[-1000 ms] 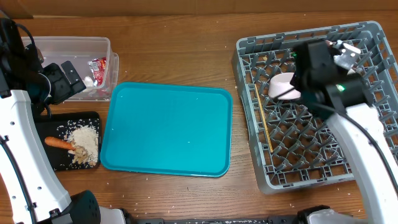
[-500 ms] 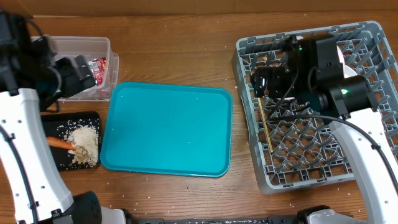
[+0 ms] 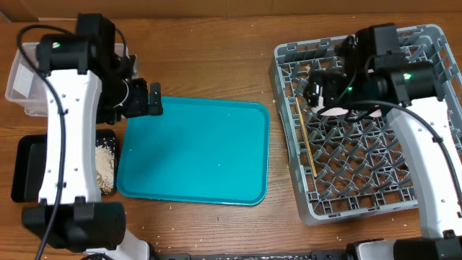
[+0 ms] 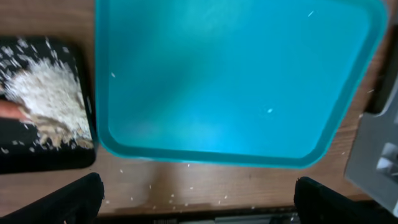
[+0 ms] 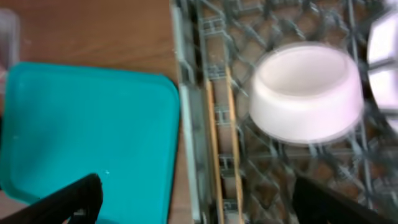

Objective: Sort waste into correct bins and load items into the dishwasher
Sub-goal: 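Stand the plate upright in the rack and open the right gripper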

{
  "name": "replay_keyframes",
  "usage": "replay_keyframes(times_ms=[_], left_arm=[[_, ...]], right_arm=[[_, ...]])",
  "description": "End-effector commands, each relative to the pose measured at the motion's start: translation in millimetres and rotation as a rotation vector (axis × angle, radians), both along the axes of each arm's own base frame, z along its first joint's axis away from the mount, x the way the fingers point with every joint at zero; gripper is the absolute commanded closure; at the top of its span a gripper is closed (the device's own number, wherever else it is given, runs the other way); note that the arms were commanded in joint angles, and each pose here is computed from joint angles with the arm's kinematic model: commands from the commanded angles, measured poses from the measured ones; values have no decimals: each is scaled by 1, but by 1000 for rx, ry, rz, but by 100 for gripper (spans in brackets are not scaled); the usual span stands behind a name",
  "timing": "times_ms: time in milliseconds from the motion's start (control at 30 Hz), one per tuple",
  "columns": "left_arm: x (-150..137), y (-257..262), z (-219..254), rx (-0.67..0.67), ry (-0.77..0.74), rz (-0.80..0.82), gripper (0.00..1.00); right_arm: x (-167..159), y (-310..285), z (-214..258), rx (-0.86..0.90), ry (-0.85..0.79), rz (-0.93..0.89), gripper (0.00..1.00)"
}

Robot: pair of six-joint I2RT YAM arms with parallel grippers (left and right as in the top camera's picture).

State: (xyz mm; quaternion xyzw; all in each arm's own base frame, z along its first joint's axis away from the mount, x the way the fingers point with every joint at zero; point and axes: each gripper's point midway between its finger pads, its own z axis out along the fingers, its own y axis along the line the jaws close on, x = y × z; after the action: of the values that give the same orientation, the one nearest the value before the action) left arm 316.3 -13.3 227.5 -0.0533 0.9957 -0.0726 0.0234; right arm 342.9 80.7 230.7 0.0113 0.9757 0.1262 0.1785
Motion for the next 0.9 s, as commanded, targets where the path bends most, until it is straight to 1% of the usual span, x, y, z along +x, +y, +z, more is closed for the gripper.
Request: replay_keyframes(times_ms=[0, 133, 267, 400, 500, 567, 600, 667, 767, 833, 867], left_arm=[[-11, 2, -12, 12, 55, -8, 0], [-28, 2, -27, 16, 126, -9, 0], [-57, 7, -40, 48, 190, -2, 0], [-74, 11, -45, 79, 130, 32, 0], [-84, 15, -43, 100, 11, 52, 0], [-91, 14, -37, 96, -102, 58, 0], [-96, 12, -29, 86, -204, 63, 0], [-101, 9, -16, 71, -355, 62, 0], [-118, 10, 3, 80, -544, 76, 0], [-132, 15, 12, 110, -648, 96, 0], [-143, 21, 22, 144, -723, 116, 0]], right_arm=[[-9, -14, -2, -48, 52, -33, 0], [-29, -23, -9, -85, 138, -39, 0], [-42, -27, -10, -108, 177, -40, 0], [-47, -28, -7, -101, 147, -49, 0], [-52, -28, -3, -91, 93, -58, 0], [-57, -29, 1, -81, 29, -61, 0], [-60, -29, 5, -71, -38, -63, 0], [-65, -29, 10, -56, -134, -66, 0], [-76, -31, 18, -31, -299, -71, 0], [-90, -33, 21, -15, -414, -76, 0], [-98, -34, 20, -7, -466, -77, 0]])
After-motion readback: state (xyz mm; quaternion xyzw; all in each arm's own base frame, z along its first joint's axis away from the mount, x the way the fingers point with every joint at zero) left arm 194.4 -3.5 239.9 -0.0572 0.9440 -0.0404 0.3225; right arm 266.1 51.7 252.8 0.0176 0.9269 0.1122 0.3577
